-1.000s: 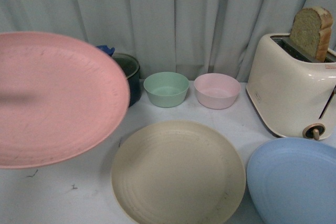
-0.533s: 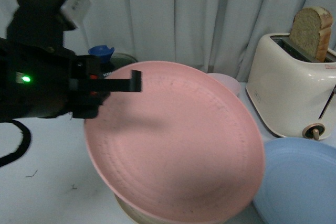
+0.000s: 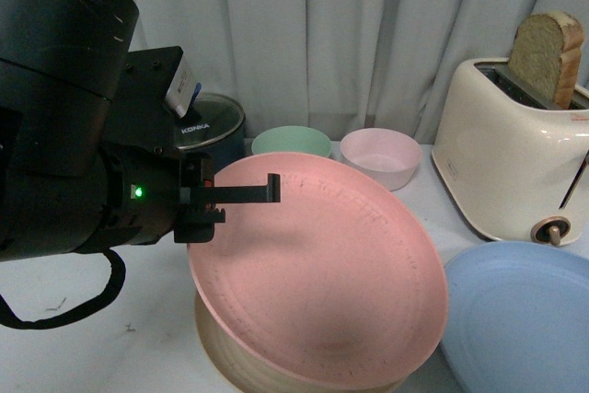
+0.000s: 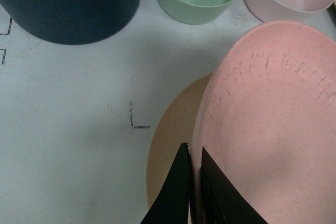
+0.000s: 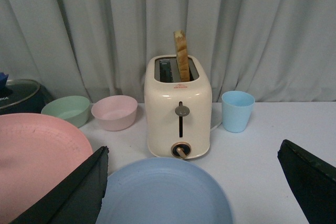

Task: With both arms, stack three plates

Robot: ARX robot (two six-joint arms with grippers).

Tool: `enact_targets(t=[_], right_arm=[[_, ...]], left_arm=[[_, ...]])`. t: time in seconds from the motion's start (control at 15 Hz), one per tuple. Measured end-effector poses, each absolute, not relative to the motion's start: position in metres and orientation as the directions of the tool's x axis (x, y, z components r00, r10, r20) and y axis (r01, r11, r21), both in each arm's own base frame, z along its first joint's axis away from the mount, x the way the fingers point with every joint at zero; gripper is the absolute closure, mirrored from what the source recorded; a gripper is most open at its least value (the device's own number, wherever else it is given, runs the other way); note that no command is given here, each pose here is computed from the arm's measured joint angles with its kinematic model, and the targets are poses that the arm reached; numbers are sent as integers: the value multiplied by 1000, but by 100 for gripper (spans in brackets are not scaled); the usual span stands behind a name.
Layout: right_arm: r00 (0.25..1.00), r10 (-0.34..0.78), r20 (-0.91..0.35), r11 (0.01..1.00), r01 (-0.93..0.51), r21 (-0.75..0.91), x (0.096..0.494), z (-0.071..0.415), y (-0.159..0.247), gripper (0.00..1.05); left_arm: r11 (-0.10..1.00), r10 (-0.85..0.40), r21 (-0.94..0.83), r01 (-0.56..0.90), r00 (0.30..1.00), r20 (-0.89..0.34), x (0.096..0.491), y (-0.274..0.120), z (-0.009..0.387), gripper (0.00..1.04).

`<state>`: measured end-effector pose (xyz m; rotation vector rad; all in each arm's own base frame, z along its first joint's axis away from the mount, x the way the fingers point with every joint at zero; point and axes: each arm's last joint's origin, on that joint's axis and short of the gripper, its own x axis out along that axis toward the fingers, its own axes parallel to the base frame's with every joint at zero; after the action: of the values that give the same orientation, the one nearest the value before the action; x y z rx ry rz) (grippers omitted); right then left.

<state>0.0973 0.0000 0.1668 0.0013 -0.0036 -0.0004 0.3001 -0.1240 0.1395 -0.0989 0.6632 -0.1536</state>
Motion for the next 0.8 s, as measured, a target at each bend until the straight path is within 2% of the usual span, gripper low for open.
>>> enact_targets(t=[0.2,0.6,0.67,0.8], right_arm=[[1000,0,4,1000,0,1,97,167,0,6],[1000,0,4,1000,0,1,97,167,0,6],[1000,0,4,1000,0,1,97,167,0,6],[1000,0,4,1000,0,2,97,167,0,6]], left_arm=[[990,-131,-122,69,766,-630,304,-124,121,102],[991,-115,-127,43,758,-642,309,-124,112,100],[990,-120,-136,41,757,-642,309,-124,112,92],[986,-136,-163,39,751,-646,308,-124,112,69]])
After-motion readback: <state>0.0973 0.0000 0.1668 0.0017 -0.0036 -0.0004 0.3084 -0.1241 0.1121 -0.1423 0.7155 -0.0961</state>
